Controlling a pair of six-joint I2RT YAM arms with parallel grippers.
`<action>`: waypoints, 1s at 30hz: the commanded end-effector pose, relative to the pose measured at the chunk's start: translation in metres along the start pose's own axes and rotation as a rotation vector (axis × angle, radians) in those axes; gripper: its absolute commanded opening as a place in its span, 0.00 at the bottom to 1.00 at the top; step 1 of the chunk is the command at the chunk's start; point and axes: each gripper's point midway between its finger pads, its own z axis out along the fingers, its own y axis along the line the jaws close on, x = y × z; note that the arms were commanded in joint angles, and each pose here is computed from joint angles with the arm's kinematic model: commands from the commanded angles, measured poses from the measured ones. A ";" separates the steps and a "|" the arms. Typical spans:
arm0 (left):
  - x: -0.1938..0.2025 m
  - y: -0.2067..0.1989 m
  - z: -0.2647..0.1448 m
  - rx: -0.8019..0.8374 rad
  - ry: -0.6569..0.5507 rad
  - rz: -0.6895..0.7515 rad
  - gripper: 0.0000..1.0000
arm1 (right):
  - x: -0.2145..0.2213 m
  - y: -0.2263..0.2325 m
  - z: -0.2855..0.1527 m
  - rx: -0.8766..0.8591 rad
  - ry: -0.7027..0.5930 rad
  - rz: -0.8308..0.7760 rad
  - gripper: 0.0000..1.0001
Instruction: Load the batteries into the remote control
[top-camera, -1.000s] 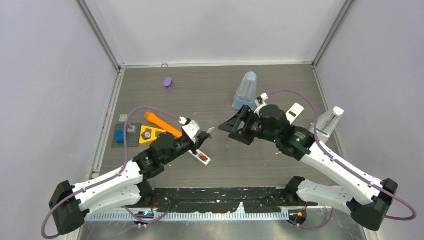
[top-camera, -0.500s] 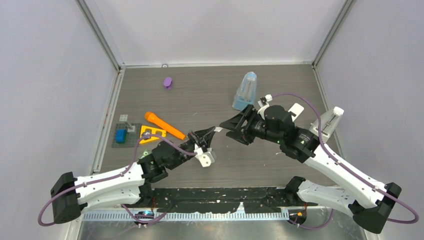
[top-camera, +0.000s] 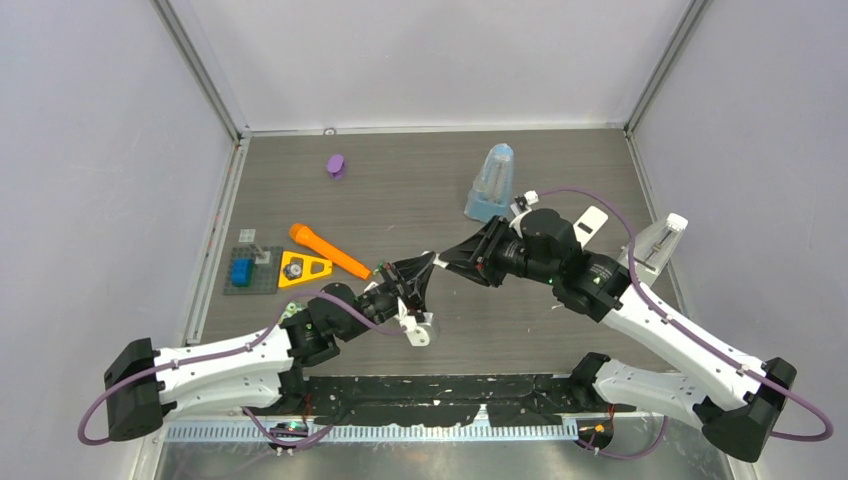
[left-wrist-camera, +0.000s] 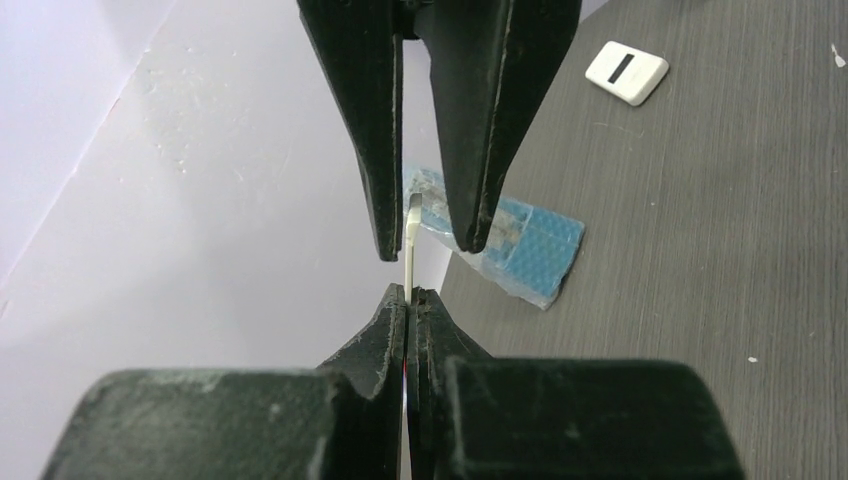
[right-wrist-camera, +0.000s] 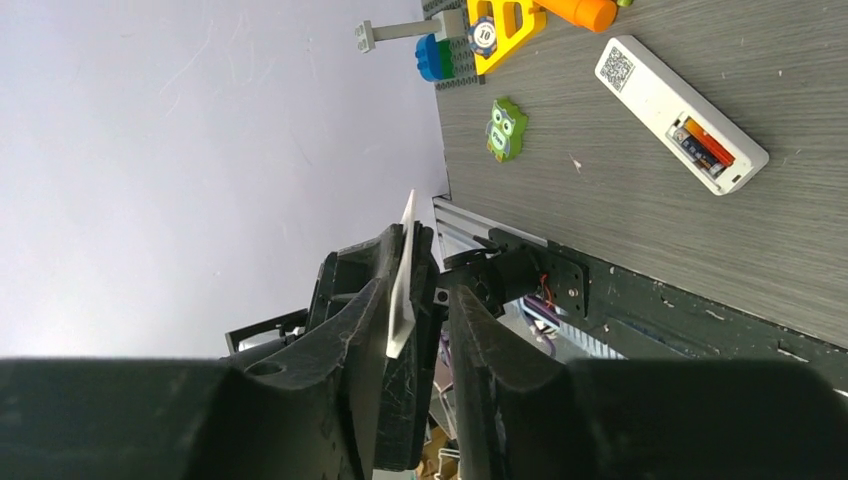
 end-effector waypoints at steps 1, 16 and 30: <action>-0.017 0.021 0.005 -0.065 -0.057 0.027 0.00 | 0.006 0.013 0.001 -0.052 0.031 0.007 0.30; 0.000 0.028 -0.016 -0.168 0.094 -0.488 1.00 | -0.001 -0.001 -0.005 -0.078 -0.026 -0.024 0.05; 0.034 -0.003 -0.073 -0.303 0.427 -1.553 1.00 | 0.006 -0.071 0.022 -0.098 -0.015 -0.260 0.05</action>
